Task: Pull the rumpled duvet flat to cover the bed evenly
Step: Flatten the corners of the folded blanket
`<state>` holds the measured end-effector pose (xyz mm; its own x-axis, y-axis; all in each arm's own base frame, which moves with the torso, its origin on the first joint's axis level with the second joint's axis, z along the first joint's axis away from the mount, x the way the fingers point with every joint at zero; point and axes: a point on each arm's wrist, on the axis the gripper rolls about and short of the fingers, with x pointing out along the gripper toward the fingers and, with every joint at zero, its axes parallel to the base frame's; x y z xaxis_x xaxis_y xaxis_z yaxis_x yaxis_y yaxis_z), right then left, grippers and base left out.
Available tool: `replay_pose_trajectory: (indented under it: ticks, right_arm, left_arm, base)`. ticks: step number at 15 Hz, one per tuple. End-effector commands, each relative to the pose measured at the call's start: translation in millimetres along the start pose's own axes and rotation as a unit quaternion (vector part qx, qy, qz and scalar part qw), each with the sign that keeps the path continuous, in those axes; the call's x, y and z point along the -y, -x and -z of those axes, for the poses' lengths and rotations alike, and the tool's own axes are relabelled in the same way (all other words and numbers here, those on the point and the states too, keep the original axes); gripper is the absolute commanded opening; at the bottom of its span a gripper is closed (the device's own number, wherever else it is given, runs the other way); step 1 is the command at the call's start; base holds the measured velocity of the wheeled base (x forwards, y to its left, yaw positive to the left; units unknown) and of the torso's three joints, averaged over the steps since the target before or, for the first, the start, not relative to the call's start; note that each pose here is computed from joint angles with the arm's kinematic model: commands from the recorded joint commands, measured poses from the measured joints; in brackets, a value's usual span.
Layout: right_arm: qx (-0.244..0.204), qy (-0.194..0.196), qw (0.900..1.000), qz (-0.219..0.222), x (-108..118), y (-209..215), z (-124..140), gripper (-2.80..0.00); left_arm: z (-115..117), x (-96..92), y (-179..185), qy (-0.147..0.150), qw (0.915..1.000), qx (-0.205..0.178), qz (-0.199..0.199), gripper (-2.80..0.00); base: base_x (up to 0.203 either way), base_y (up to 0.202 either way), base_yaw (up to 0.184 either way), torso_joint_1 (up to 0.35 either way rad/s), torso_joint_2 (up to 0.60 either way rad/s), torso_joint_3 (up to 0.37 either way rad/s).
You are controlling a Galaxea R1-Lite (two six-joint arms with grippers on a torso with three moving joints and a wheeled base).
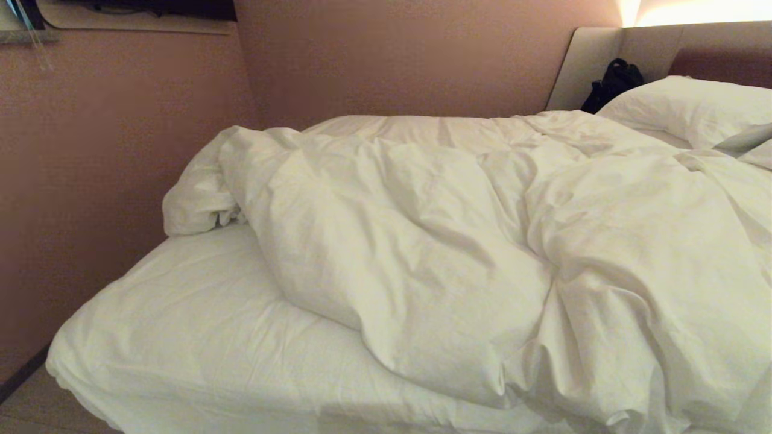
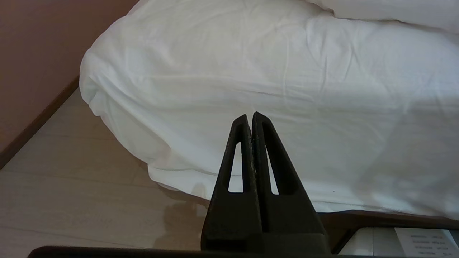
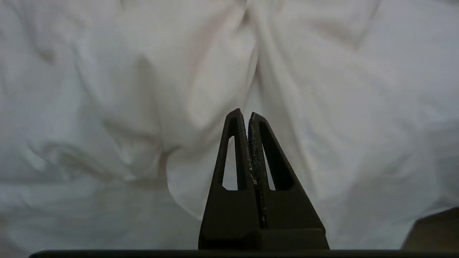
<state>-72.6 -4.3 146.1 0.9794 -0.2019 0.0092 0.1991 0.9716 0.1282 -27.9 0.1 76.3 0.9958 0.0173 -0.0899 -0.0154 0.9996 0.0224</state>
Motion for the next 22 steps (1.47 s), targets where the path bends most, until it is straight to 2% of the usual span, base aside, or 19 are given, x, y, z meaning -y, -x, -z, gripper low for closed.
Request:
replay_pose_trajectory:
  ticks: [1,5,7,11,17,22]
  right_arm:
    - [0.019,0.012,1.0,-0.005,-1.2,-10.1,8.1,-2.8]
    - [0.041,0.084,0.995,-0.042,-4.3,-30.1,29.5,-2.8]
    - [0.037,0.1,0.993,-0.049,-4.6,-34.5,37.3,-2.8]
    - [-0.002,0.107,0.992,-0.06,-3.9,-42.2,59.2,-2.8]
    - [-0.026,0.105,0.988,-0.106,-5.0,-45.4,72.3,-2.8]
    - [-0.017,0.082,0.991,-0.107,-5.3,-46.2,71.7,-2.8]
  left_arm:
    - [0.0,0.0,0.0,0.0,1.0,0.0,-0.001,-2.8]
    - [0.0,0.0,0.0,0.0,1.0,0.0,0.0,-2.8]
    - [0.0,0.0,0.0,0.0,1.0,0.0,-0.001,-2.8]
    - [0.0,0.0,0.0,0.0,1.0,0.0,-0.001,-2.8]
    - [0.0,0.0,0.0,0.0,1.0,0.0,-0.001,-2.8]
    - [0.4,0.0,-0.1,-0.003,1.0,-0.001,-0.001,-2.8]
  base:
    - [0.0,0.0,0.0,0.0,0.0,0.0]
    - [0.0,0.0,0.0,0.0,0.0,0.0]
    - [0.0,0.0,0.0,0.0,0.0,0.0]
    - [0.0,0.0,0.0,0.0,0.0,0.0]
    - [0.0,0.0,0.0,0.0,0.0,0.0]
    - [0.0,0.0,0.0,0.0,0.0,0.0]
